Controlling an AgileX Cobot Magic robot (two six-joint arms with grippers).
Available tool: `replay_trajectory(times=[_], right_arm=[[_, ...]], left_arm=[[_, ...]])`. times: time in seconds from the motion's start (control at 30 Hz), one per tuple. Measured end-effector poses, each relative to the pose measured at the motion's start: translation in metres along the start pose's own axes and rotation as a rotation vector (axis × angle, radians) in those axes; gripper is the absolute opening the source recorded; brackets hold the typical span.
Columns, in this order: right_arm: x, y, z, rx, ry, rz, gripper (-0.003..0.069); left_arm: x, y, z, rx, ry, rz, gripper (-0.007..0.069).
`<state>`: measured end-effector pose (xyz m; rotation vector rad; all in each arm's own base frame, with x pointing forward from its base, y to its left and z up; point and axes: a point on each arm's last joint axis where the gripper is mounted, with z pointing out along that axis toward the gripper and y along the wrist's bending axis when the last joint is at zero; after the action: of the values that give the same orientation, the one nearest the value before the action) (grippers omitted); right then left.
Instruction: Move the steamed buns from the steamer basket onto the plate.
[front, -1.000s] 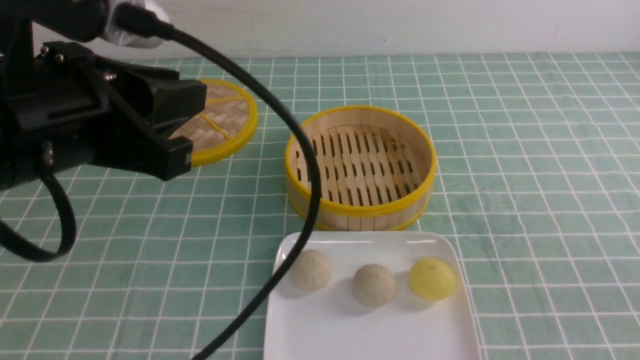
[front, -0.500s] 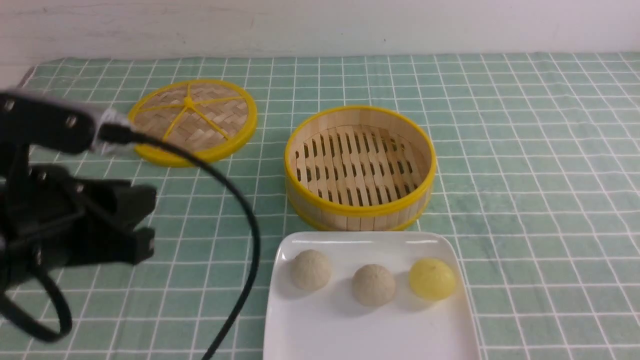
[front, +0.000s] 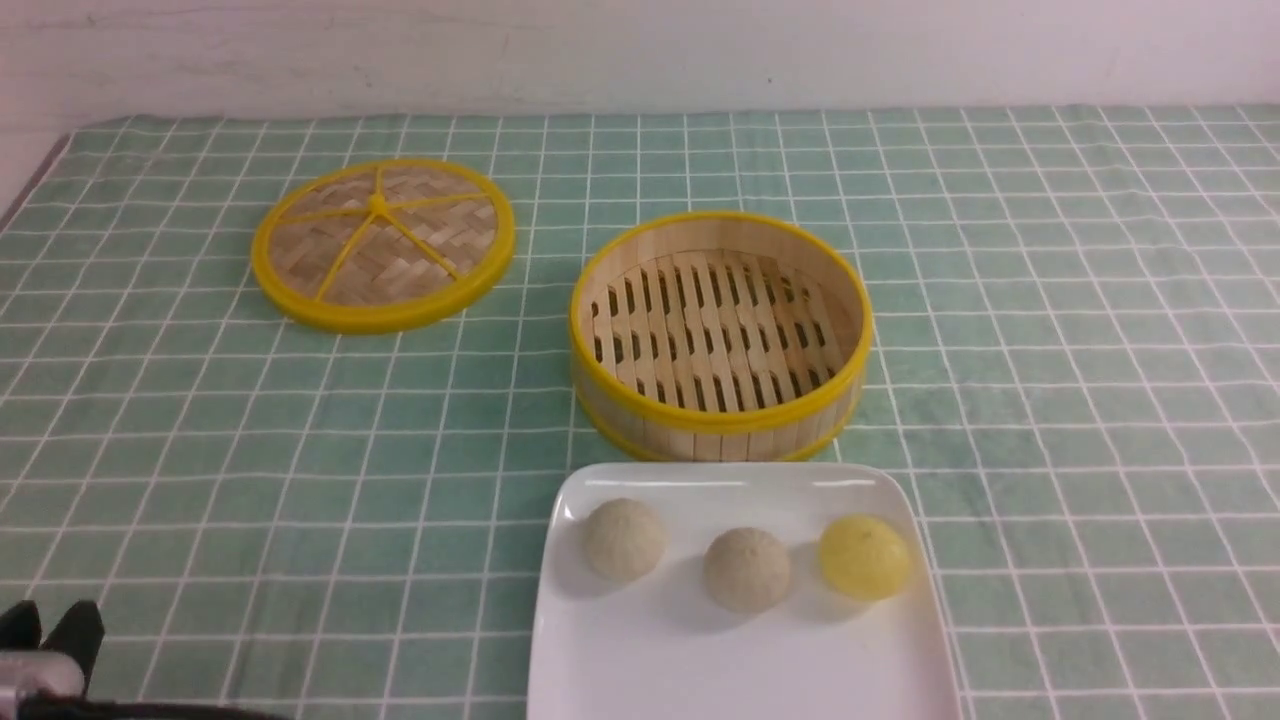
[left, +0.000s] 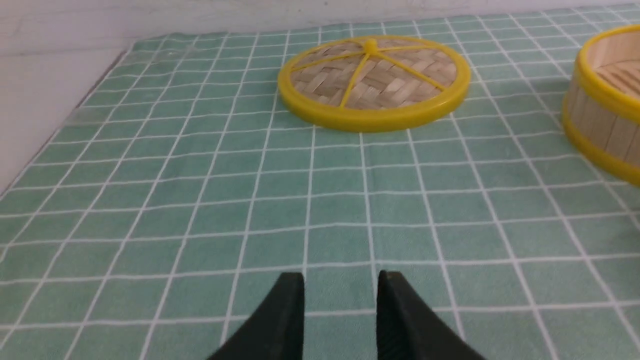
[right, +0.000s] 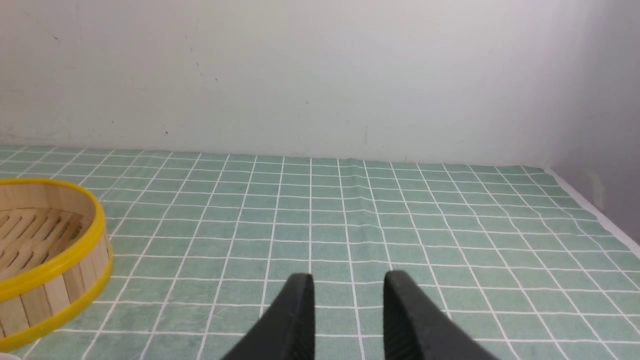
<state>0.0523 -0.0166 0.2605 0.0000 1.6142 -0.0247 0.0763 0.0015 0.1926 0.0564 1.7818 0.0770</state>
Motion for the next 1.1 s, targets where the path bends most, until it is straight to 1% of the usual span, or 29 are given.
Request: replay_trajectory(times=[0.1, 0.43, 0.53, 0.7, 1.1], right_arm=[[0.000, 0.000, 0.000, 0.000, 0.000, 0.000, 0.0230], [0.000, 0.000, 0.000, 0.000, 0.000, 0.000, 0.0237], [0.000, 0.000, 0.000, 0.000, 0.000, 0.000, 0.0237], [0.000, 0.000, 0.000, 0.001, 0.001, 0.000, 0.0237], [0.000, 0.000, 0.000, 0.001, 0.001, 0.000, 0.0237]], left_arm=[[0.007, 0.000, -0.002, -0.005, -0.002, 0.009, 0.0239], [0.009, -0.003, -0.018, 0.012, -0.088, 0.050, 0.0239], [0.013, -0.004, -0.018, 0.023, -0.055, 0.070, 0.0239], [0.023, -0.006, -0.019, 0.048, 0.061, 0.117, 0.0239], [0.025, -0.005, -0.019, 0.038, 0.088, 0.072, 0.0239]])
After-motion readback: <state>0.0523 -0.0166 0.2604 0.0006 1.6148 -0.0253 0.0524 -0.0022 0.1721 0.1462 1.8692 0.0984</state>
